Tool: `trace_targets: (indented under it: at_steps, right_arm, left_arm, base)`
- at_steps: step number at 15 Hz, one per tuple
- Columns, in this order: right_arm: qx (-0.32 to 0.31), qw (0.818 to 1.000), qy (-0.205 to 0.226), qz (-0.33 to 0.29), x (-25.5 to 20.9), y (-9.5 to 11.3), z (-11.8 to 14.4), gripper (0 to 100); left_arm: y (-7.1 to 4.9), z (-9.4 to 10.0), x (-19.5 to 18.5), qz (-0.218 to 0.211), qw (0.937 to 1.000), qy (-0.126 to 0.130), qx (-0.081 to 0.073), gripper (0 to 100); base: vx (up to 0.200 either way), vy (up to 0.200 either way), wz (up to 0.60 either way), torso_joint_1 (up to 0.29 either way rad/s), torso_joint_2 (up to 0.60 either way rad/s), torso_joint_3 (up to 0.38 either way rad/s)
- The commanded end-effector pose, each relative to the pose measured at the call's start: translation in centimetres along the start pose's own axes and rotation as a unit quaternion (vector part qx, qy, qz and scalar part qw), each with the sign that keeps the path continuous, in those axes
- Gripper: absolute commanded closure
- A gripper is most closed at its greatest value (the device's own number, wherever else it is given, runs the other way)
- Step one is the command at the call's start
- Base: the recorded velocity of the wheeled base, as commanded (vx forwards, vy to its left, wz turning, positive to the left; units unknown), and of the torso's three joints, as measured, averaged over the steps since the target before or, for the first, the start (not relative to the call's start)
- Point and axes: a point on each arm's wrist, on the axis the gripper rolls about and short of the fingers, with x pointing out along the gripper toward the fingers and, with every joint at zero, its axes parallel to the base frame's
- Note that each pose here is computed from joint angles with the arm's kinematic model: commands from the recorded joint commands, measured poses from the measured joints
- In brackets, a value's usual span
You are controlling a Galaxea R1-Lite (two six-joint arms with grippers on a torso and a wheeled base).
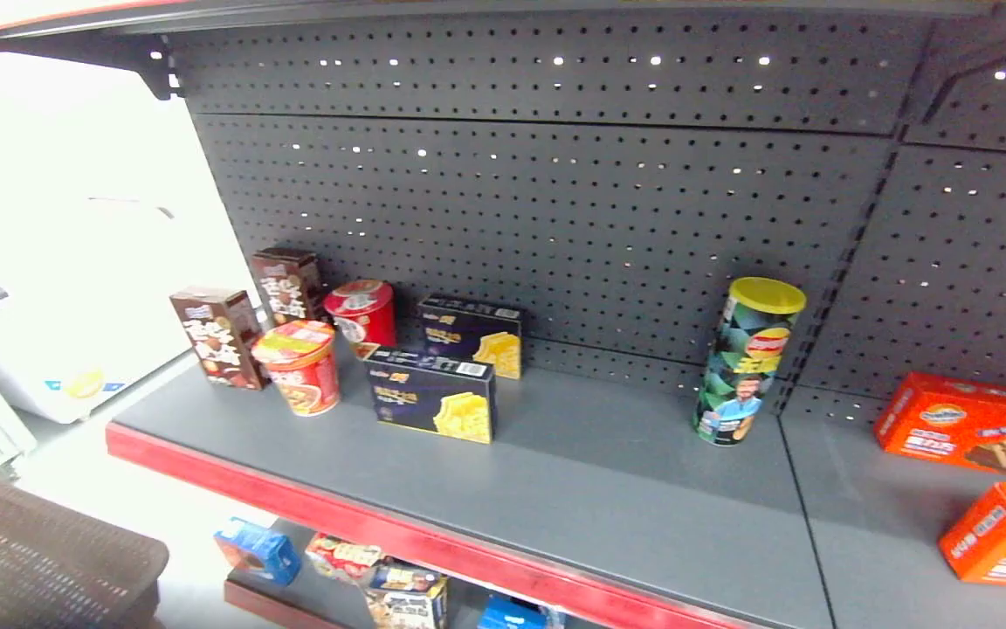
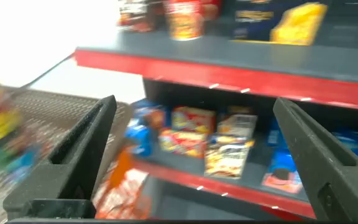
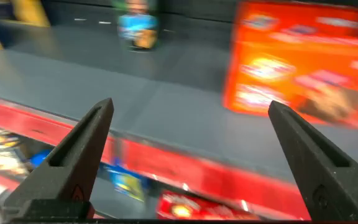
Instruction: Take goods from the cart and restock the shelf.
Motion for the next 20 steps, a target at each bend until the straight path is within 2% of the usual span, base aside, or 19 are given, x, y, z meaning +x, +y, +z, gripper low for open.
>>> trace_targets:
  at_steps: [1, 10, 12, 15, 16, 17, 18, 19, 20]
  right_arm:
    - [-0.001, 1.000, 0.000, 0.000, 0.0, 0.0, 0.0, 0]
    - [0.000, 1.000, 0.000, 0.000, 0.0, 0.0, 0.0, 0]
    - [0.000, 1.000, 0.000, 0.000, 0.0, 0.0, 0.0, 0]
    - [0.001, 1.000, 0.000, 0.000, 0.0, 0.0, 0.0, 0]
    - [0.001, 1.000, 0.000, 0.000, 0.0, 0.0, 0.0, 0]
    - [0.000, 1.000, 0.000, 0.000, 0.0, 0.0, 0.0, 0]
    - [0.000, 1.000, 0.000, 0.000, 0.0, 0.0, 0.0, 0]
    - [0.000, 1.000, 0.000, 0.000, 0.0, 0.0, 0.0, 0]
    - [0.000, 1.000, 0.000, 0.000, 0.0, 0.0, 0.0, 0]
  left_arm:
    - [0.0, 0.0, 0.0, -0.001, 1.0000, 0.000, 0.000, 0]
    - [0.0, 0.0, 0.0, -0.001, 1.0000, 0.001, 0.000, 0]
    - [0.0, 0.0, 0.0, -0.012, 0.9999, 0.001, 0.009, 0]
    - [0.0, 0.0, 0.0, -0.010, 0.9999, 0.002, 0.006, 0]
    - [0.0, 5.3, -1.0, -0.004, 0.9979, -0.052, 0.039, 0]
    - [0.0, 8.7, 0.2, -0.005, 0.9991, 0.004, 0.041, 0]
    - [0.1, 10.7, 1.0, -0.008, 0.9991, 0.025, 0.034, 0]
    - [0.1, 11.7, 2.1, -0.020, 0.9983, 0.047, 0.027, 0]
    - [0.0, 11.9, 3.6, -0.050, 0.9958, 0.074, 0.019, 0]
  base:
    - [0.000, 0.000, 0.60, 0.002, 0.00, 0.007]
    - [0.000, 0.000, 0.60, 0.002, 0.00, 0.003]
    - [0.000, 0.000, 0.60, 0.007, 0.00, 0.002]
    - [0.000, 0.000, 0.00, 0.000, 0.00, 0.000]
    - [0.000, 0.000, 0.00, 0.000, 0.00, 0.000]
    - [0.000, 0.000, 0.00, 0.000, 0.00, 0.000]
    - [0.000, 0.000, 0.00, 0.000, 0.00, 0.000]
    - [0.000, 0.000, 0.00, 0.000, 0.00, 0.000]
    - [0.000, 0.000, 0.00, 0.000, 0.00, 0.000]
